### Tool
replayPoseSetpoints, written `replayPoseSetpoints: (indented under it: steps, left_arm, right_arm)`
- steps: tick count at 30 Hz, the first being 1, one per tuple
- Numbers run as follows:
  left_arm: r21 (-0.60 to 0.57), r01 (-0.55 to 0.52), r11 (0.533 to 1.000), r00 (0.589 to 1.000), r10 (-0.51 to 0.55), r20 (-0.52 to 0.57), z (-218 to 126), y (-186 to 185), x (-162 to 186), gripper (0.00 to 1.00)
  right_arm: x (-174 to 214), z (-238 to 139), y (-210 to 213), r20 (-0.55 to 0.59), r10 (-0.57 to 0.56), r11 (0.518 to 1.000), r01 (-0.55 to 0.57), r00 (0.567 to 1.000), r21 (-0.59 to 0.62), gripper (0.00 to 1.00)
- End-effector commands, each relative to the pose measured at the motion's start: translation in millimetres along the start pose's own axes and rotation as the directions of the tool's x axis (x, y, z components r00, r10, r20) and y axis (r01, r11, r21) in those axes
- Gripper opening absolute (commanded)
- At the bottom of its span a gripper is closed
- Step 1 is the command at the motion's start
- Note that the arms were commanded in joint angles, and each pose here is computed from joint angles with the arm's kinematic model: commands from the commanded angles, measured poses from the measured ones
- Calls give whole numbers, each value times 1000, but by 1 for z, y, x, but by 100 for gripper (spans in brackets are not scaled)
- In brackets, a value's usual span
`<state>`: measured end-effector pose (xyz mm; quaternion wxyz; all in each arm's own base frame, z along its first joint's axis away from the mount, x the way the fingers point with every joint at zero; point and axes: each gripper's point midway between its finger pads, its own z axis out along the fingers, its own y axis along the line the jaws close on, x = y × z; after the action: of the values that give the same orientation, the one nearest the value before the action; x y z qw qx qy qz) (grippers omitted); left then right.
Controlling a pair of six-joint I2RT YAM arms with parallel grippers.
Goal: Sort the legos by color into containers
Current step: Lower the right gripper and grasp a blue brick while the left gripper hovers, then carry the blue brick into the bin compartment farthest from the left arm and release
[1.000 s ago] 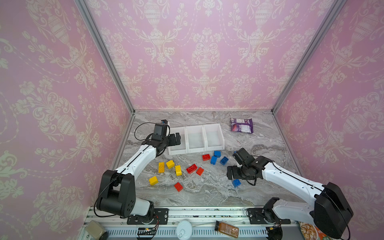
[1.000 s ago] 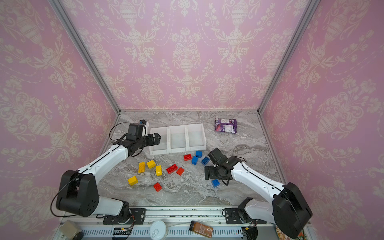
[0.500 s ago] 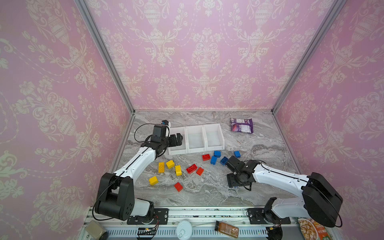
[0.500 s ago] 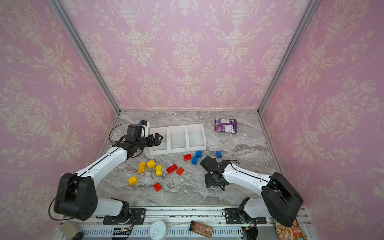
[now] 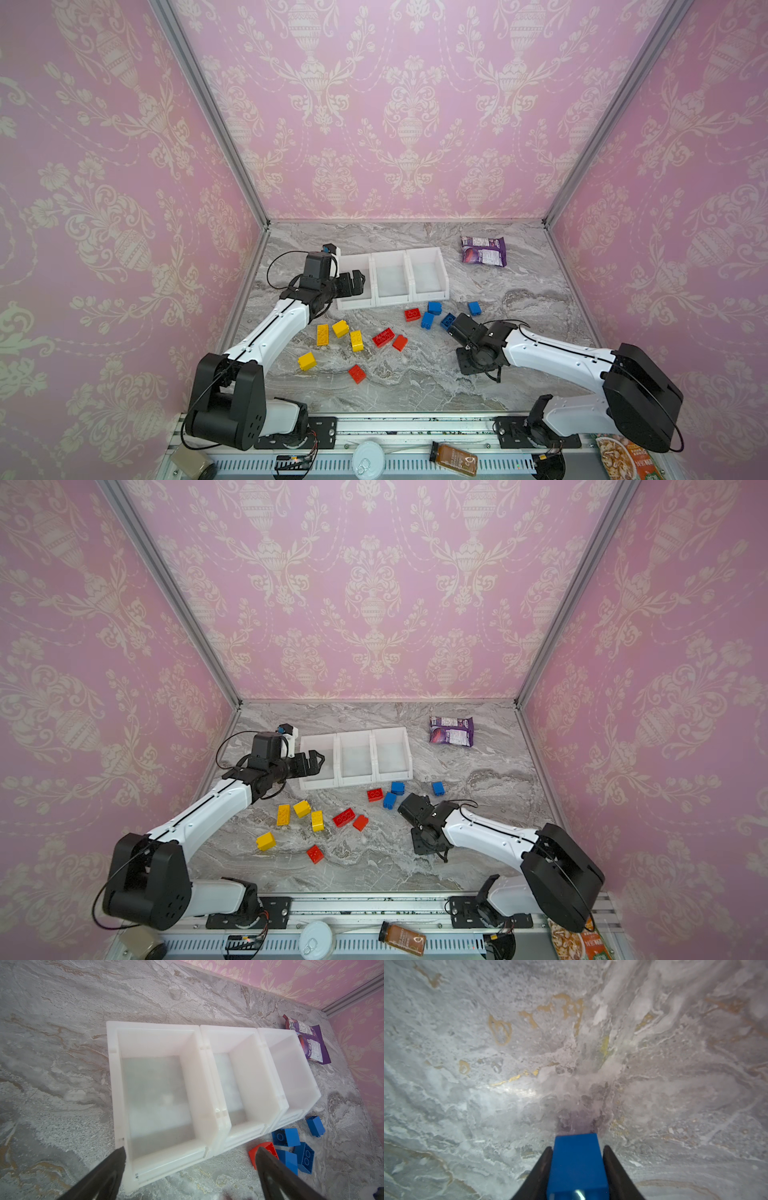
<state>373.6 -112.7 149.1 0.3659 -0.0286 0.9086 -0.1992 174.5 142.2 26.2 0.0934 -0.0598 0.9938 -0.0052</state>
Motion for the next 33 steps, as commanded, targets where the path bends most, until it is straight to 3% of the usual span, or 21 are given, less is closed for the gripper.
replayPoseSetpoints:
  steps: [1, 5, 13, 25, 33]
  left_arm:
    - [27, 7, 1000, 1000, -7, 20, -7, -6, -2, 99]
    - [34, 18, 999, 1000, -19, 21, -8, -7, 1, 99]
    - [61, 65, 996, 998, -66, 16, -14, -9, 12, 99]
    - [42, 131, 991, 991, -130, -20, -23, 3, 47, 99]
    - [-4, 154, 988, 988, -154, -33, -30, 16, 69, 99]
  right_arm:
    - [-5, -5, 0, 9, -11, 1000, 10, 1000, 26, 36]
    - [-11, -11, 4, 26, -15, 1000, 15, 1000, 16, 30]
    - [-53, -46, 19, 154, -35, 999, 37, 988, -14, 29]
    - [-179, -88, 44, 355, -47, 991, 88, 934, -99, 28]
    - [-250, -78, 53, 392, -75, 990, 116, 917, -81, 27]
